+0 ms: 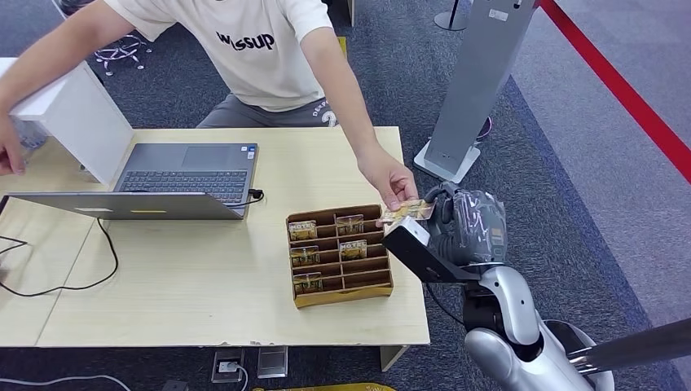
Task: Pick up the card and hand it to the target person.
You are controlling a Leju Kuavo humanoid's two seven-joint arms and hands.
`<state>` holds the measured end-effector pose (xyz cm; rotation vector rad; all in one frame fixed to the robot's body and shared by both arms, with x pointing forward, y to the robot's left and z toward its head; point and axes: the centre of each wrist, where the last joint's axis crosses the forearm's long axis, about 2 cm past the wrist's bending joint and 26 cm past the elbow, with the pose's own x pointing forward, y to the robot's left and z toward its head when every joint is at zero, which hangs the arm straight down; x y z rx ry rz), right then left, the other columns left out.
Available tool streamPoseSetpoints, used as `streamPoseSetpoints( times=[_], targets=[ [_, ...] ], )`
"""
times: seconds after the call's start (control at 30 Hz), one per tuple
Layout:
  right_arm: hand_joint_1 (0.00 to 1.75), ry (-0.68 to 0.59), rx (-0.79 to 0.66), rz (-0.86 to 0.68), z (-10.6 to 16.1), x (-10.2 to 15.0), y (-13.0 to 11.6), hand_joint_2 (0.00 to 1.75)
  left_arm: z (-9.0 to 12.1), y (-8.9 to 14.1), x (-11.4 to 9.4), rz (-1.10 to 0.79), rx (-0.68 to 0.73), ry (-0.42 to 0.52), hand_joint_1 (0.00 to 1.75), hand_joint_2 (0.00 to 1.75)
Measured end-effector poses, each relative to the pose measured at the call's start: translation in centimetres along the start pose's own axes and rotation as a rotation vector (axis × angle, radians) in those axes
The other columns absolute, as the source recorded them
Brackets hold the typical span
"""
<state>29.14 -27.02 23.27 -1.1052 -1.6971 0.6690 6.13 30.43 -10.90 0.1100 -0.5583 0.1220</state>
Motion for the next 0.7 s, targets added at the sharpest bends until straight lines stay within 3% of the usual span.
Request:
streamPoseSetpoints(
  times=[0.2,0.23,0.3,0.37,0.43,0.53,0.7],
  targets=[
    [1.75,-0.005,-0.059,-0.027,-0.9,-0.4,-0.3,1.75,0.0,-0.1,0.0,-0.004,-0.013,-0.006,0.0,0.0],
    [1.67,-0.005,-0.066,-0.03,-1.0,-0.5,-0.3,1.75,0.0,-0.1,0.0,-0.005,-0.015,-0.007,0.0,0.0],
    [1.39,-0.004,-0.076,-0.032,-1.2,-0.7,-0.3,1.75,0.0,-0.1,0.0,-0.009,-0.021,-0.01,0.0,0.0],
    [0.63,-0.002,-0.081,-0.036,-1.4,-0.9,-0.3,1.75,0.0,-0.2,0.0,-0.013,-0.027,-0.013,0.0,0.0],
    [0.03,-0.006,-0.082,-0.053,-1.6,-1.1,-0.2,1.75,0.0,-0.2,0.0,-0.016,-0.03,-0.015,0.0,0.0],
    [0.0,-0.034,-0.063,-0.157,-1.7,-1.3,0.0,1.75,0.0,-0.2,0.0,-0.009,-0.026,-0.014,0.0,0.0],
    [0.0,-0.094,-0.005,-0.455,-1.5,-1.6,0.7,1.75,0.0,-0.2,0.0,0.009,-0.012,-0.012,0.0,0.0]
  ],
)
